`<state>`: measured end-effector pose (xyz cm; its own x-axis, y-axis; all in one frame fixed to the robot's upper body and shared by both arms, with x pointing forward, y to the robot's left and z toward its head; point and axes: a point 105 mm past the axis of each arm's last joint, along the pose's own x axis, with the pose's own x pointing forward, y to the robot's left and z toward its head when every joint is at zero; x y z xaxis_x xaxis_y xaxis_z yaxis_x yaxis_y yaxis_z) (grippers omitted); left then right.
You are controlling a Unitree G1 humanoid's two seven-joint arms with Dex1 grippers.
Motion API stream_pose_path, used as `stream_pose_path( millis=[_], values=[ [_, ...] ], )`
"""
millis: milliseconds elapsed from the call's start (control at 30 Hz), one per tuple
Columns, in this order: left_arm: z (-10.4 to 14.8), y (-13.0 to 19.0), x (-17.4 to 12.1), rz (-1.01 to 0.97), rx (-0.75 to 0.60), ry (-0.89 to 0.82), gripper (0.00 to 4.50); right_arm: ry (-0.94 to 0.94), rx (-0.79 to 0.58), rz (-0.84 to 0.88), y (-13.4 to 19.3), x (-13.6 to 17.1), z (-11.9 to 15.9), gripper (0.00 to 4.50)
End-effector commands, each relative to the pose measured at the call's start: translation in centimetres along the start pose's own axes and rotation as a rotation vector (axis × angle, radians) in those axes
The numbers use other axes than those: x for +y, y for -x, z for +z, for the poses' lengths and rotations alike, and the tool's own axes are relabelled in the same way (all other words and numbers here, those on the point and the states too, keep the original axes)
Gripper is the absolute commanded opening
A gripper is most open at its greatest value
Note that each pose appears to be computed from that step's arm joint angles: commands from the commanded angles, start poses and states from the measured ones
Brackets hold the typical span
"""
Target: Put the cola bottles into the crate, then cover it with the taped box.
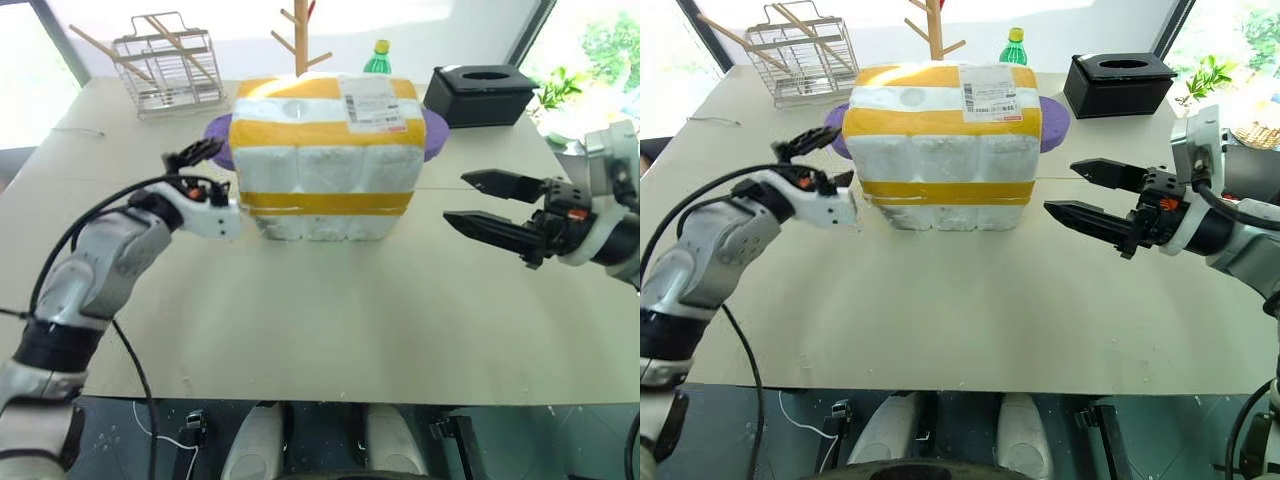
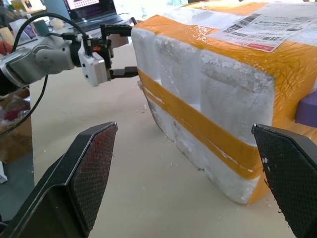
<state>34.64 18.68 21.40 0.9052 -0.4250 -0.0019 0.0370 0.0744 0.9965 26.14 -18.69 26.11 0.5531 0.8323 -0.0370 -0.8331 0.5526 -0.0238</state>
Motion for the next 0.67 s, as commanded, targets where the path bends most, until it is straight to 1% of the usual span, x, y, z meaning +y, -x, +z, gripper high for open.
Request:
stream_pose_path(
  millis=[33, 67, 100, 133, 167, 200, 233, 267, 300, 367, 400, 467, 500, 533, 567, 633, 667],
  values=[
    [3.4, 1.8, 3.4, 0.057, -0.178, 0.413, 4.2, 0.046, -0.02, -0.032, 0.8, -0.3, 0.7, 4.5],
    [3.5, 2.3, 3.7, 0.038, -0.19, 0.515, 4.2, 0.042, -0.02, -0.039, 0.9, -0.5, 0.6, 4.5],
    [3.1, 2.8, 4.0, 0.021, -0.19, 0.615, 4.2, 0.039, -0.021, -0.045, 1.0, -0.8, 0.6, 4.5],
    [2.2, 3.6, 3.9, -0.067, -0.177, 0.803, 4.2, 0.036, -0.02, -0.047, 1.2, -1.1, 0.6, 4.5],
    [1.9, 4.3, 3.7, -0.14, -0.181, 0.933, 4.2, 0.035, -0.02, -0.048, 1.3, -1.2, 0.7, 4.5],
    [2.3, 5.0, 4.2, -0.183, -0.236, 1.014, 4.2, 0.034, -0.019, -0.048, 1.4, -1.4, 0.7, 4.5],
    [2.1, 5.6, 5.4, -0.194, -0.278, 1.103, 4.2, 0.029, -0.018, -0.042, 1.5, -1.5, 0.7, 4.5],
    [1.7, 6.0, 6.2, -0.211, -0.287, 1.182, 4.2, 0.025, -0.019, -0.033, 1.5, -1.6, 0.8, 4.5],
    [1.6, 6.8, 7.3, -0.254, -0.334, 1.237, 4.2, 0.021, -0.024, -0.024, 1.5, -1.8, 1.0, 4.5],
    [1.8, 8.2, 8.3, -0.361, -0.375, 1.312, 4.2, 0.019, -0.03, -0.014, 1.6, -2.0, 1.3, 4.5],
    [1.6, 9.0, 8.4, -0.414, -0.362, 1.327, 4.2, 0.016, -0.036, -0.008, 1.6, -2.1, 1.4, 4.5],
    [0.8, 9.7, 8.2, -0.457, -0.305, 1.331, 4.2, 0.009, -0.043, 0.001, 1.6, -2.2, 1.6, 4.5],
    [-0.2, 9.5, 8.3, -0.405, -0.258, 1.289, 4.2, 0.008, -0.038, 0.005, 1.7, -2.2, 1.4, 4.5],
    [-1.4, 9.3, 8.2, -0.363, -0.187, 1.286, 4.2, 0.008, -0.031, 0.008, 1.6, -2.2, 1.2, 4.5],
    [-2.4, 9.2, 8.2, -0.327, -0.143, 1.277, 4.2, 0.007, -0.026, 0.01, 1.6, -2.2, 1.1, 4.5],
    [-3.5, 9.4, 8.1, -0.304, -0.102, 1.287, 4.2, 0.003, -0.021, 0.015, 1.5, -2.2, 0.9, 4.5],
    [-3.7, 9.6, 8.1, -0.3, -0.102, 1.286, 4.2, 0.001, -0.021, 0.016, 1.5, -2.3, 0.8, 4.5]
  ],
)
